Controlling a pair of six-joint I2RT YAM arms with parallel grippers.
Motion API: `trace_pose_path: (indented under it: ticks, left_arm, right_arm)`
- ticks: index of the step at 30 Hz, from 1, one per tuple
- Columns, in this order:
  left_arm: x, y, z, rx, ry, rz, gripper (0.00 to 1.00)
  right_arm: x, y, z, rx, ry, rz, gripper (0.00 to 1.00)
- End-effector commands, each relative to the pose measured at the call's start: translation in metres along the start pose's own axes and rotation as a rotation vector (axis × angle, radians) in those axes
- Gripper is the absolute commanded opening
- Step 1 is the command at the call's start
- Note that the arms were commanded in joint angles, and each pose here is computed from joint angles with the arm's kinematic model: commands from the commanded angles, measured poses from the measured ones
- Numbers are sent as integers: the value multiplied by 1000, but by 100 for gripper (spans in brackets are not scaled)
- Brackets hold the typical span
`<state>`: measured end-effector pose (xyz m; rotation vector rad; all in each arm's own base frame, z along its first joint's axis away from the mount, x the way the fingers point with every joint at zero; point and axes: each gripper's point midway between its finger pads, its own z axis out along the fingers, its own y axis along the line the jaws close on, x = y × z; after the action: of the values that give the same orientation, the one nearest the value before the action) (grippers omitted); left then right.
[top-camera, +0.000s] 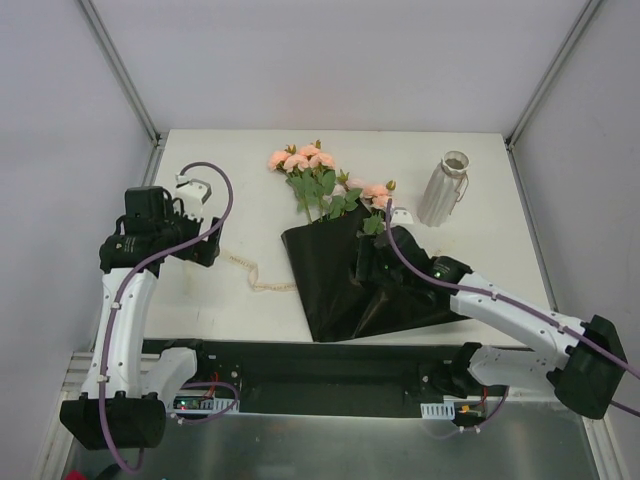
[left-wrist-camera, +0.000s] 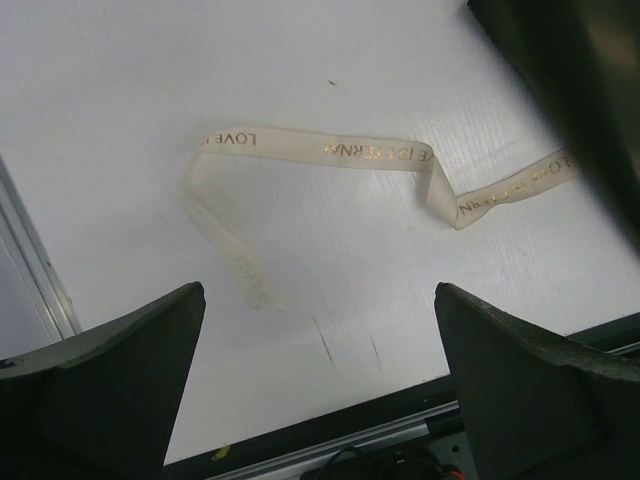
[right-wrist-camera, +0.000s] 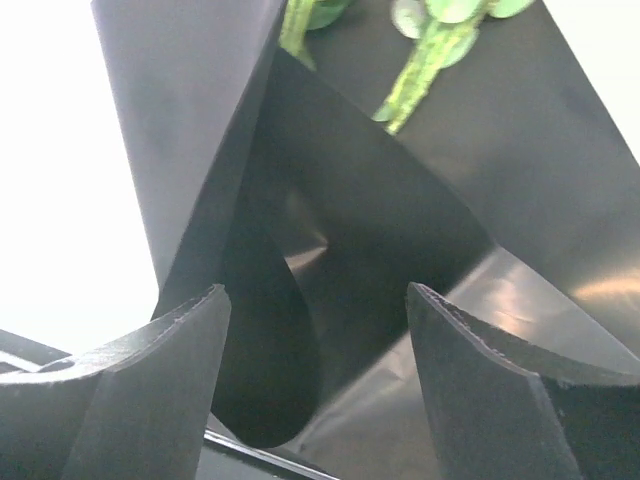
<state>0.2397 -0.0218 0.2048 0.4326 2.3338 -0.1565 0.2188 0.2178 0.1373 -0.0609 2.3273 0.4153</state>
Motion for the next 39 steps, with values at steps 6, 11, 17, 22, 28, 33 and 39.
trace_pose_path:
  ticks: [6,11,17,22,28,33,39]
  left_arm:
    - [5,5,-11,-52,-10,51,99]
    - [-2,7,-21,-80,-36,50,99]
    - [-22,9,-56,-148,-131,37,99]
    - [-29,3,-87,-179,-201,55,99]
    - [-40,-12,-109,-131,-260,80,99]
    - [-43,-52,-89,146,-232,59,99]
    - [-36,-87,-26,484,-68,-17,99]
  right_arm:
    - [-19,75,16,-254,34,-28,66]
    - [-14,136,19,-359,85,-177,66]
    - [-16,221,22,-480,129,-263,67]
    - [-11,269,25,-577,180,-271,69]
    - [-49,260,31,-539,130,-241,85]
    - [-119,178,12,-388,-23,-110,95]
    - [-152,66,-17,-180,-150,-27,95]
